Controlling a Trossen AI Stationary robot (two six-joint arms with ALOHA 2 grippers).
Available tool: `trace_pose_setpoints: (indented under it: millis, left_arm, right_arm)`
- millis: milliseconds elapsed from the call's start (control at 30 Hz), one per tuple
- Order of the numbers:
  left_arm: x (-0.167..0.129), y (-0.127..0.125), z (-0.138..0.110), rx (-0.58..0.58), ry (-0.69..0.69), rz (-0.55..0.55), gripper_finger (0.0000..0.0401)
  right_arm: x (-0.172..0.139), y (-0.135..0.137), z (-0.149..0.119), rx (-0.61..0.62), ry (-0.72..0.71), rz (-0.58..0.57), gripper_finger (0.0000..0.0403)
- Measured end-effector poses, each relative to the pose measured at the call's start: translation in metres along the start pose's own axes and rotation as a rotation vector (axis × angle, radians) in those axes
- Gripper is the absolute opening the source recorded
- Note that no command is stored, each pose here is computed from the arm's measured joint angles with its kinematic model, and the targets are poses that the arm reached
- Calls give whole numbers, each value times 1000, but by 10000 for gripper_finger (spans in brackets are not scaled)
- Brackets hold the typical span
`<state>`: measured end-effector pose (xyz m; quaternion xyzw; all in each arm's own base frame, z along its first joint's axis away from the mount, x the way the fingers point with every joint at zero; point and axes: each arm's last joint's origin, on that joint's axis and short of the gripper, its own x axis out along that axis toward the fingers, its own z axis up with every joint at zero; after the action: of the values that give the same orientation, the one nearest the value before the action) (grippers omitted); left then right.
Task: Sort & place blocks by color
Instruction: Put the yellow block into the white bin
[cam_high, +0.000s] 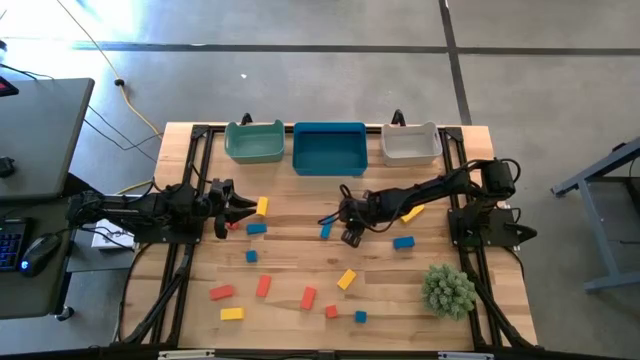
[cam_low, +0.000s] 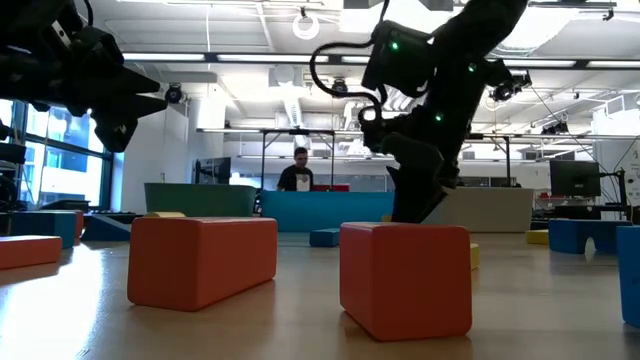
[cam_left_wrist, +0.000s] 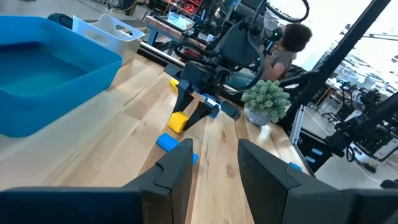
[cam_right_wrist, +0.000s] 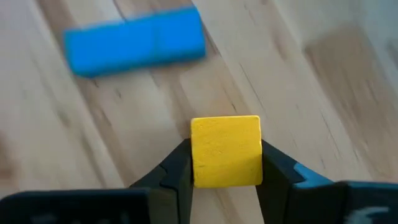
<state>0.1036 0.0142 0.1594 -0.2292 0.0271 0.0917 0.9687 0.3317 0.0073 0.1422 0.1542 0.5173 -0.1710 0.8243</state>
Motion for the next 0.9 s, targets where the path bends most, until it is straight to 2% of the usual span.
trace_pose_setpoints:
  millis: [133,367,667,900]
  left_arm:
    - [0,0,0,-7,0,0,117]
    - [0,0,0,-35,-7,13,117]
    - [0,0,0,-34,-7,14,117]
    - [0,0,0,-37,-6,14,117]
  right_arm:
    - [-12,6,17,-31,-52,8,106]
    - [-45,7,54,-129,-112,-72,106]
    - [-86,-11,95,-234,-147,-278,106]
    - [-102,-34,105,-238,-99,-441,106]
